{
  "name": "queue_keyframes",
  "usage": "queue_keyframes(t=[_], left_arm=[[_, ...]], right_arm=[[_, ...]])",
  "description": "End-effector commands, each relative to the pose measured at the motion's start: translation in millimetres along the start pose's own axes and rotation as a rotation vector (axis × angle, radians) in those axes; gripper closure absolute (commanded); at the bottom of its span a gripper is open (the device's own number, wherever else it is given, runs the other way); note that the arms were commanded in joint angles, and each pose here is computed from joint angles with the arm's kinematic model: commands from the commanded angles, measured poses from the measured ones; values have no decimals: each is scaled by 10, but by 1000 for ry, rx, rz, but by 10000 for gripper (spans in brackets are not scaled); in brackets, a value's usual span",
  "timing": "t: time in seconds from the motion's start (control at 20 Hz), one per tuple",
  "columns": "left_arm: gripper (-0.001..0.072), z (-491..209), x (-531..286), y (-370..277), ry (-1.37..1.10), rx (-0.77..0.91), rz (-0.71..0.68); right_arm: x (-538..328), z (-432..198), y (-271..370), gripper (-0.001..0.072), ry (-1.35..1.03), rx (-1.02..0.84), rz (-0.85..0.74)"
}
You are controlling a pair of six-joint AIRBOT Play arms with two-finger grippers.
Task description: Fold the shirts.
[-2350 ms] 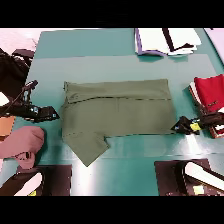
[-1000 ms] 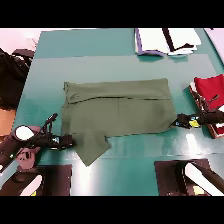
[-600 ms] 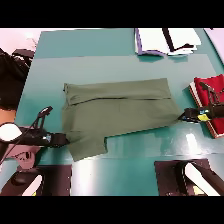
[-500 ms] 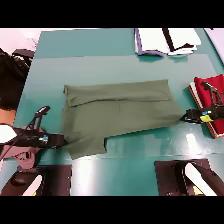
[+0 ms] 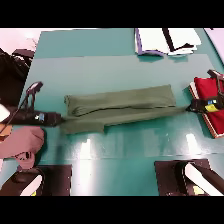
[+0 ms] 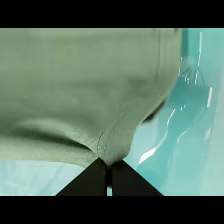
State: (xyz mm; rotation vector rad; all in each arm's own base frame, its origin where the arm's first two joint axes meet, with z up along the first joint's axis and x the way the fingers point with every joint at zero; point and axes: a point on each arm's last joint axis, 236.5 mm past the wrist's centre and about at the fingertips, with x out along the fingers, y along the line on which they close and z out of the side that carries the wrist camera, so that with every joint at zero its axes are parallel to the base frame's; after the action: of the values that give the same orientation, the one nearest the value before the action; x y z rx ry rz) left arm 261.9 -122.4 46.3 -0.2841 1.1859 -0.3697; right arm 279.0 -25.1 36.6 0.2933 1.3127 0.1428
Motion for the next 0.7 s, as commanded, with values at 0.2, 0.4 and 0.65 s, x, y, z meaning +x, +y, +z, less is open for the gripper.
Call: queue_keyframes(t=[0.2,0.4,0.65], left_arm=[[679,1321,714,295,-95,49,63],[678,1515,961,379,-77,48,69],[333,1600,936,366,-100,52,70]], right_arm=[[503,889,160,694,62,-18,30],[734,1213,237,694,86,-35,42],[821,1487,244,677,59,-3,111]])
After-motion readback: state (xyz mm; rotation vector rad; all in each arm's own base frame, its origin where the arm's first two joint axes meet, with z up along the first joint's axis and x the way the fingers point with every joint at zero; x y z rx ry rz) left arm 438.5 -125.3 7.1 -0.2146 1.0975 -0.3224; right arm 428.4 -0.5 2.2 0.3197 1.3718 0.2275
